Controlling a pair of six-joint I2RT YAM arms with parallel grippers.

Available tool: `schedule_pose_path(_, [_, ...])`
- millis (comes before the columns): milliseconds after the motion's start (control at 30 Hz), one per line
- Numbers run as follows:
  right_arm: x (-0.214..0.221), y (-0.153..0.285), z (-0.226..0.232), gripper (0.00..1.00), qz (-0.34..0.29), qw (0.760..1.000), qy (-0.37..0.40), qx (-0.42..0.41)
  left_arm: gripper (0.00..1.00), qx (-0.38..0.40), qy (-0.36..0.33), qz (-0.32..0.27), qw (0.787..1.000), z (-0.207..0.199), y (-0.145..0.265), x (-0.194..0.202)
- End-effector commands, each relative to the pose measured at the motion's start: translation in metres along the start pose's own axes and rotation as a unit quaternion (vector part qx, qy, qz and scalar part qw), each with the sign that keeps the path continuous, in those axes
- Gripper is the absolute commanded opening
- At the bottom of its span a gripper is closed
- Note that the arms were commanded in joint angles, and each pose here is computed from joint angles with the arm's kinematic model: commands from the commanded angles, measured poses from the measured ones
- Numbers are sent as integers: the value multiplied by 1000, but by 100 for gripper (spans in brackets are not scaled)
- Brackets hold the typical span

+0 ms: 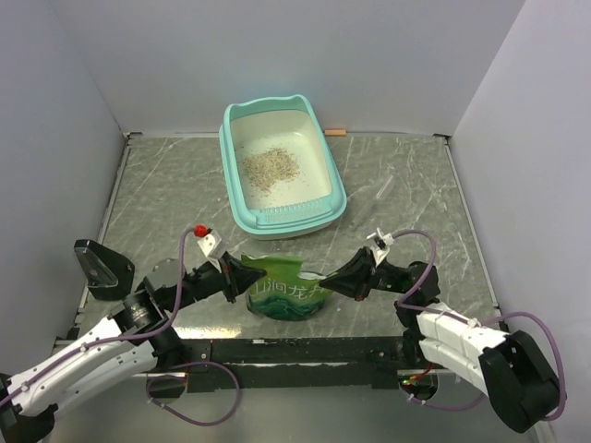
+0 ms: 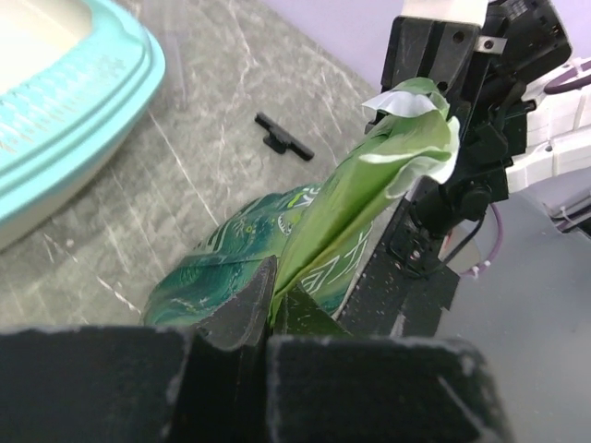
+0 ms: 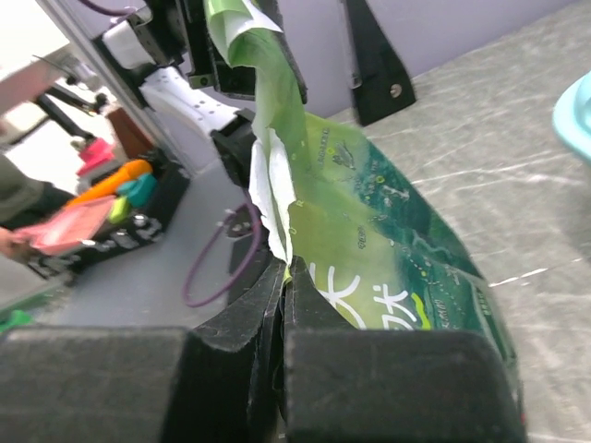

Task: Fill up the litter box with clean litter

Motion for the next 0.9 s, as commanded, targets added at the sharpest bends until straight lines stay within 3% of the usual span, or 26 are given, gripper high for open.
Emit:
schedule_pose_path(0, [-45,-10,18,0,-36,998,31,-45,1,-12,56,-12,998,-18,4,-27])
schedule_pose_path(233, [-36,0,27,0,-4,997,-78,-3,1,-91,188,42,977,-23,9,-25])
schedule_pose_path(467, [-15,9,23,0,60,974,-204,76,1,-39,287,19,957,-32,29,-13])
schedule_pose_path(633, [7,17,18,0,118,937,-301,134,1,-14,377,62,924,-30,33,18])
schedule_pose_path(867, [15,18,21,0,160,903,-377,126,1,-23,445,113,888,-36,41,27])
Point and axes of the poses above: each gripper's point midway between its finger pads, its own y axis back along the fingers, its own z axis along the line the jaws close on, x = y × z, the point moved 8 cm from there along y, back along the fingers, and after that the axes turned 10 degrees about y, right-handed, at the moved point
